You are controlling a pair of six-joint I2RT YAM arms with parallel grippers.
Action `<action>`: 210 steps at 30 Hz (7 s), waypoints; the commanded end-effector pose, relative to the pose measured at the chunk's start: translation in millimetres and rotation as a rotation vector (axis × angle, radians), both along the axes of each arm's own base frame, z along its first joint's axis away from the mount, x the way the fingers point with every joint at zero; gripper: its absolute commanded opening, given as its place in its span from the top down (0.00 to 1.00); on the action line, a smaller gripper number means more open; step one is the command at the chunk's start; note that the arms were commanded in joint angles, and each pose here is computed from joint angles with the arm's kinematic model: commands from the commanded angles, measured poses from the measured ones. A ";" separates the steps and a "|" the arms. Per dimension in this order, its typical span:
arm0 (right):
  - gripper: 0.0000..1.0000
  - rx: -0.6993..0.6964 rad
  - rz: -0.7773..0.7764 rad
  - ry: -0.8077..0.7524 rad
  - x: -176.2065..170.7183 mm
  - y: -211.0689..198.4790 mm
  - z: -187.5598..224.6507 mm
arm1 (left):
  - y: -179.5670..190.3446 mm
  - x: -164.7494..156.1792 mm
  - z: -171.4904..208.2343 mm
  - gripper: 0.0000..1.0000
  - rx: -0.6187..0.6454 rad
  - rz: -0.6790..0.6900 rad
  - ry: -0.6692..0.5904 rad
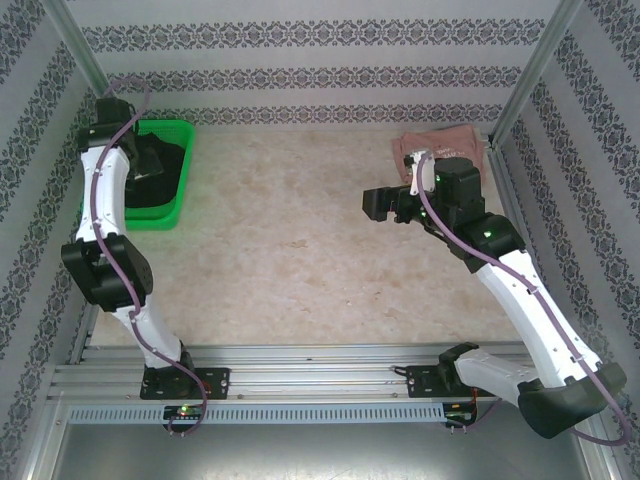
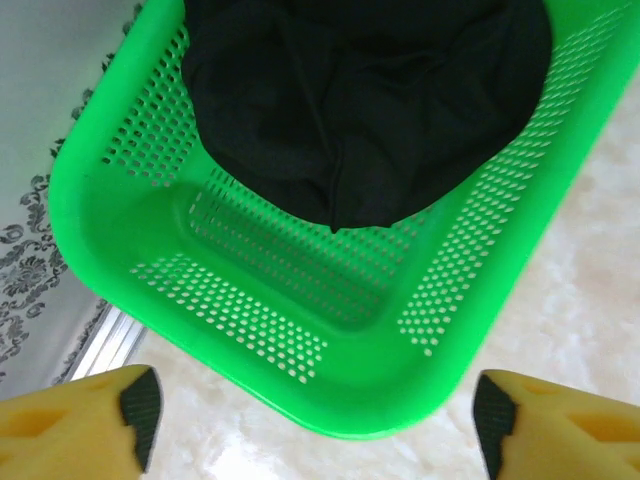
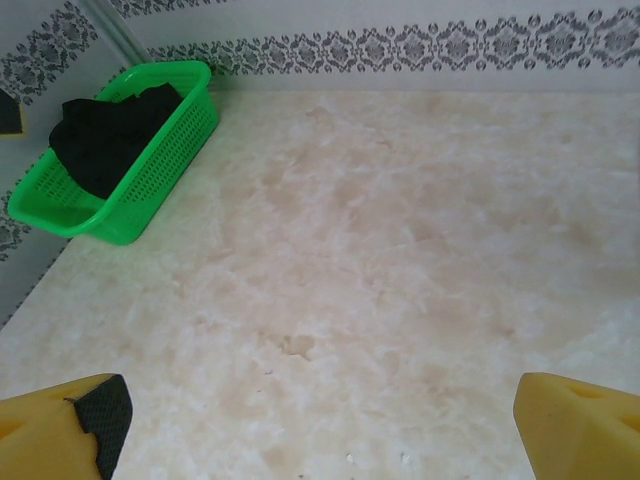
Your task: Fold and stack the t-shirts
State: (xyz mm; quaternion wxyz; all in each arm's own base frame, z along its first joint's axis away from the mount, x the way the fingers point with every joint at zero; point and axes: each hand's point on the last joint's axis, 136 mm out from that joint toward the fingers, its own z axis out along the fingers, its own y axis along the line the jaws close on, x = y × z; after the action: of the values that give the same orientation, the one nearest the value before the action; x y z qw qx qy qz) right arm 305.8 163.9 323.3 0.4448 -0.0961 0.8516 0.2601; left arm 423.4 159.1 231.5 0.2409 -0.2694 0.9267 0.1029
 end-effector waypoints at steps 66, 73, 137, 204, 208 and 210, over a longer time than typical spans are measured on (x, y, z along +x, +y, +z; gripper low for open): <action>0.02 0.082 0.230 0.076 22.5 121.7 15.6 | -103.8 87.7 310.6 1.00 -0.364 -0.345 -1.088; 0.02 0.120 0.102 0.059 33.6 82.5 15.7 | -206.9 61.5 423.7 1.00 -0.736 -0.570 -1.434; 0.02 0.056 0.079 0.371 -27.2 41.1 -120.0 | -362.8 -112.3 -198.3 0.47 -0.578 -0.502 0.072; 0.02 -0.011 0.005 0.569 -9.8 3.8 -200.8 | -362.6 -129.3 -157.0 0.40 0.025 -1.123 0.151; 0.02 -0.005 -0.001 0.572 -11.5 3.4 -201.5 | -368.0 -119.8 -158.8 0.40 0.053 -1.139 0.130; 0.02 -0.002 -0.001 0.576 -12.5 3.4 -202.4 | -370.9 -115.3 -160.3 0.40 0.063 -1.145 0.125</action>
State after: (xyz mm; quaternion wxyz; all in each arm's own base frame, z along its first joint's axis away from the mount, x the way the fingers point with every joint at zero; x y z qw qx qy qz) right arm 298.2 168.3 119.8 0.1854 -0.0211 0.9455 0.2669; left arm 294.9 -204.0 68.3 0.1848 0.2680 0.9454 -0.0163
